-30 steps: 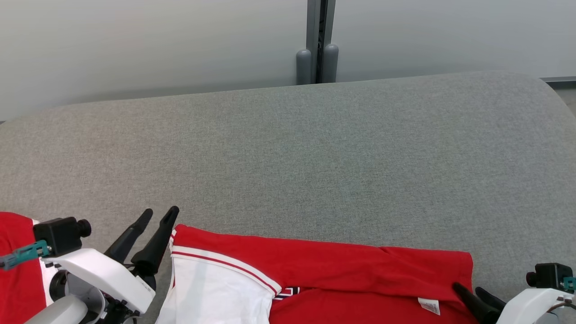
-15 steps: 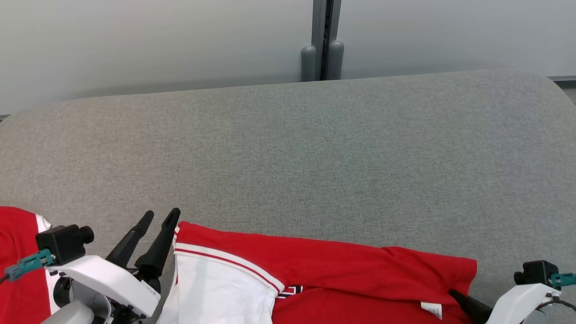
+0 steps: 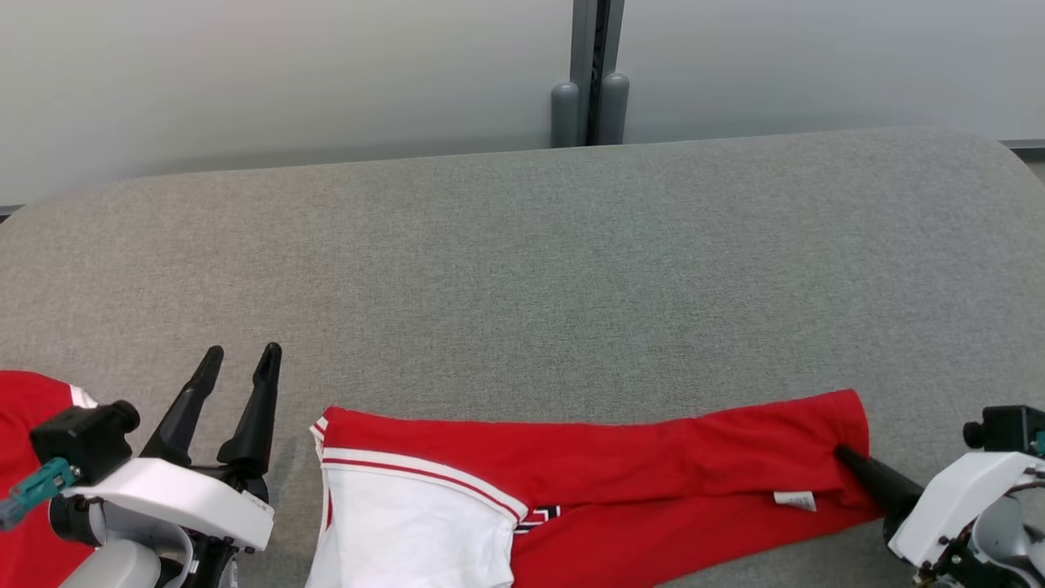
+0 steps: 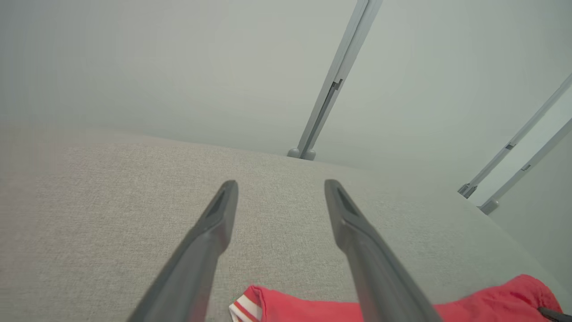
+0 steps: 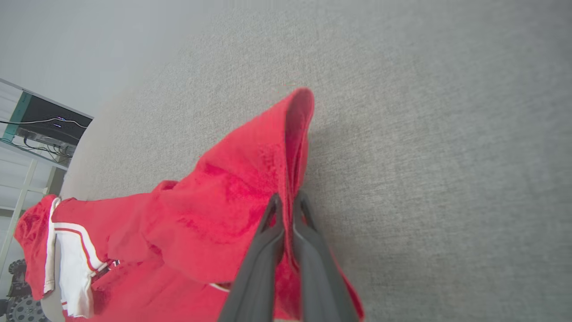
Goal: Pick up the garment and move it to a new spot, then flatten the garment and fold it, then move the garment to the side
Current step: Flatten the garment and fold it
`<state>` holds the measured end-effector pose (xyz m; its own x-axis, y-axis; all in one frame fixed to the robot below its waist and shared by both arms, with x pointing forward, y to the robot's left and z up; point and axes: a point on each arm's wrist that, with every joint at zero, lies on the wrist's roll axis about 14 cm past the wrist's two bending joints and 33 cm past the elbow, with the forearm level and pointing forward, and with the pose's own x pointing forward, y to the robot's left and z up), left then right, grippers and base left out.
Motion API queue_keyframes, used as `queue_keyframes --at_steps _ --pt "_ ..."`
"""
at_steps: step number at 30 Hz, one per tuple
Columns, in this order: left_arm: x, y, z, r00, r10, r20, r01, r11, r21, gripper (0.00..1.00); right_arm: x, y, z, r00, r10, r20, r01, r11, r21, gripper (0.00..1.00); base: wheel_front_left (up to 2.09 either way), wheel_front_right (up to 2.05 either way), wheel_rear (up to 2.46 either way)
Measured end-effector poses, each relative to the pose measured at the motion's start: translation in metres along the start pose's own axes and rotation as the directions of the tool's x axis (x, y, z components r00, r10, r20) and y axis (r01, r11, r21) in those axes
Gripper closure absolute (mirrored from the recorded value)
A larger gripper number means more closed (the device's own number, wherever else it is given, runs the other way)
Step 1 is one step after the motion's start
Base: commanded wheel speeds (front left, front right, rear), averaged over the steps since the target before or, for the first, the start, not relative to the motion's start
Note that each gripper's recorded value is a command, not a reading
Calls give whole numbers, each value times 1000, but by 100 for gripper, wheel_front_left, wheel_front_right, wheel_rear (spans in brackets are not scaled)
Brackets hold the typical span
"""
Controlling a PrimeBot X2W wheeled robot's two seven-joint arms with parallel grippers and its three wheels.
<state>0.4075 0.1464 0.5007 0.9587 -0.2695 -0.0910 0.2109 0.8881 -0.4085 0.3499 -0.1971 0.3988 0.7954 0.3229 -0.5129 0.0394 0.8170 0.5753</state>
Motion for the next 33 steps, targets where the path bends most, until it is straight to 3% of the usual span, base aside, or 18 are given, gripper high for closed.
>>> queue_keyframes --at_steps 8,14,23,28,33 --pt "-4 18 15 990 80 116 -86 995 50 0 -2 -12 38 997 -27 66 30 998 -52 100 0 0 0" --pt "-10 13 10 984 80 159 -94 992 87 0 -8 -32 78 987 -80 142 95 991 -100 100 0 0 0" --pt "-18 13 -4 981 95 167 -109 991 80 0 -27 -58 129 956 -168 242 222 951 -214 100 0 0 0" --pt "-20 11 -7 980 94 173 -107 992 67 0 -20 -22 136 964 -70 257 131 965 -228 100 0 0 0" --pt "-29 10 -18 984 100 150 -110 992 63 0 -34 4 143 961 2 275 77 958 -276 100 0 0 0"
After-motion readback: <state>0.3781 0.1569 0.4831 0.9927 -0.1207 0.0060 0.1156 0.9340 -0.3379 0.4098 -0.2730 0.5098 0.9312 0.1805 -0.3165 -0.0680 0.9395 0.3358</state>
